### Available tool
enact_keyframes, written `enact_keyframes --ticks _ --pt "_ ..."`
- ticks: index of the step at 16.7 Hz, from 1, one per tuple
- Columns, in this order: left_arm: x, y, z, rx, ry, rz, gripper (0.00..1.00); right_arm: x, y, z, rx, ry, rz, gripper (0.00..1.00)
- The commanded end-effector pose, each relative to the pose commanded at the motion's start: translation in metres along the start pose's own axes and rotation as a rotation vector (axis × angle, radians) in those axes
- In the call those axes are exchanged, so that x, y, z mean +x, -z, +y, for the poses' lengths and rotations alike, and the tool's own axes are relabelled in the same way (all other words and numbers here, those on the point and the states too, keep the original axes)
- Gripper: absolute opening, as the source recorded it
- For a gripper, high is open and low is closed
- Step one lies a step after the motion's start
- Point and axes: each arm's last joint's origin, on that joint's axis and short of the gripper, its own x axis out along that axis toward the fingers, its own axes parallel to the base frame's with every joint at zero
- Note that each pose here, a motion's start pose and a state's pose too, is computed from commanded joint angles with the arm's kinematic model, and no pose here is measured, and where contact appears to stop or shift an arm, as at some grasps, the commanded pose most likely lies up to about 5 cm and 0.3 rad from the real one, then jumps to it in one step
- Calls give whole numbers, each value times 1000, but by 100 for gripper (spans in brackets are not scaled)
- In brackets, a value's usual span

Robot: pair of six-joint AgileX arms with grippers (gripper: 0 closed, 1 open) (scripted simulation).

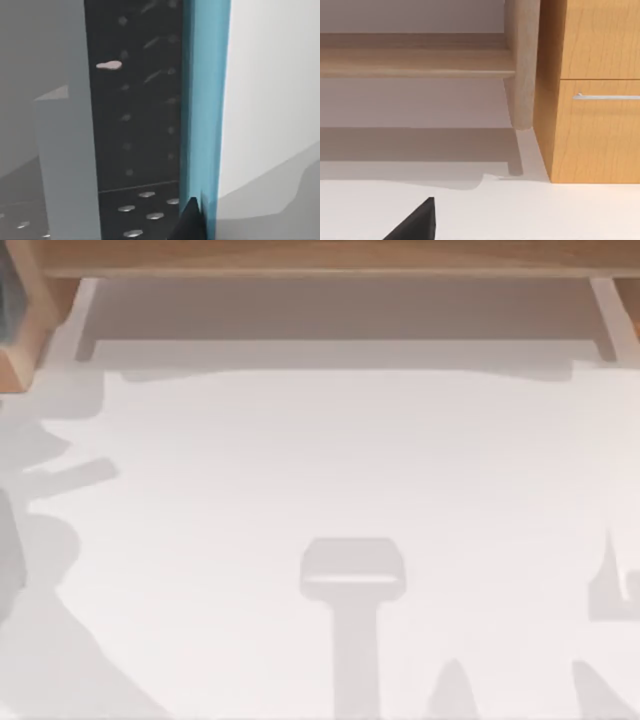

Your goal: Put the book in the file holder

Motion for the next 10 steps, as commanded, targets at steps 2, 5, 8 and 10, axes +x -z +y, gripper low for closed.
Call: enact_keyframes --ticks 2,5,8,10 --pt "1 0 0 -1 1 0 0 0 0 0 0 0 0 100" --pt "1 0 0 -1 1 0 8 0 0 0 0 0 0 100" --pt "1 0 0 -1 1 0 30 0 0 0 0 0 0 100" --pt "1 0 0 -1 1 0 45 0 0 0 0 0 0 100"
